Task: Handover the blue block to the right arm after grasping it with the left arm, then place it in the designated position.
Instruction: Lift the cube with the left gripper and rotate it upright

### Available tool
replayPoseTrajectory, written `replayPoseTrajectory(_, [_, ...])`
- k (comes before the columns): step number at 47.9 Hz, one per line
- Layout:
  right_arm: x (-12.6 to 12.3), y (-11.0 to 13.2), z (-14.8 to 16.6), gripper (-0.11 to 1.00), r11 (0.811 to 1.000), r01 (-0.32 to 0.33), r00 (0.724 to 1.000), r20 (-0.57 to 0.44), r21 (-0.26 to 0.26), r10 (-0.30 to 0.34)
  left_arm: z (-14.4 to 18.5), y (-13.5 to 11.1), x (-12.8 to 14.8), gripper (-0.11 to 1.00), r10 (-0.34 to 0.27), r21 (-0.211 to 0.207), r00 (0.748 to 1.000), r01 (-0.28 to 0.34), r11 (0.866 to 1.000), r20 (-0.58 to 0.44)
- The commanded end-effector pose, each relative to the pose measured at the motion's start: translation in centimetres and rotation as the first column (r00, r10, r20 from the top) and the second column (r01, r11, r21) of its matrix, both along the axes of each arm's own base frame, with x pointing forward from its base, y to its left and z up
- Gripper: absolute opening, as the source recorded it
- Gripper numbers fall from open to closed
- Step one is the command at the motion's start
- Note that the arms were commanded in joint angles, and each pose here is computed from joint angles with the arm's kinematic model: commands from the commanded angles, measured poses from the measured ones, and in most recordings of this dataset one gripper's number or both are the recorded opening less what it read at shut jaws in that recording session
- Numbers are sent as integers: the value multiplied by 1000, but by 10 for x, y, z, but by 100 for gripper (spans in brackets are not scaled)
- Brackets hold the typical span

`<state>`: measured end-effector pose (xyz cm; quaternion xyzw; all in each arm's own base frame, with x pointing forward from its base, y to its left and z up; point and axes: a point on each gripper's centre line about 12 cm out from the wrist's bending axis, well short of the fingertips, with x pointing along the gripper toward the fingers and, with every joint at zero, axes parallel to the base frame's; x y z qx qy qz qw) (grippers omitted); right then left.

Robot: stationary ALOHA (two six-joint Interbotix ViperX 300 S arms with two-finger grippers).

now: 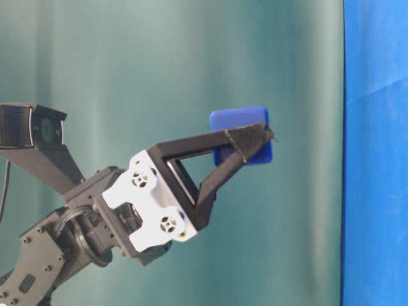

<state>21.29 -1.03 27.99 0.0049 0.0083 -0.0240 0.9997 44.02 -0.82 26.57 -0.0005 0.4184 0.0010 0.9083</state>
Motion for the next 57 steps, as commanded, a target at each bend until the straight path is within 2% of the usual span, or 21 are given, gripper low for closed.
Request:
replayPoseTrajectory(1, [3,0,8,97,1000,0,1000,21,-3,0,23,1,-3,45,2,1,998,-2,1000,58])
replayPoseTrajectory(57, [3,0,8,97,1000,2,1000,21,-1,-1,27,2,-3,45,4,-1,997,-4,1000,78])
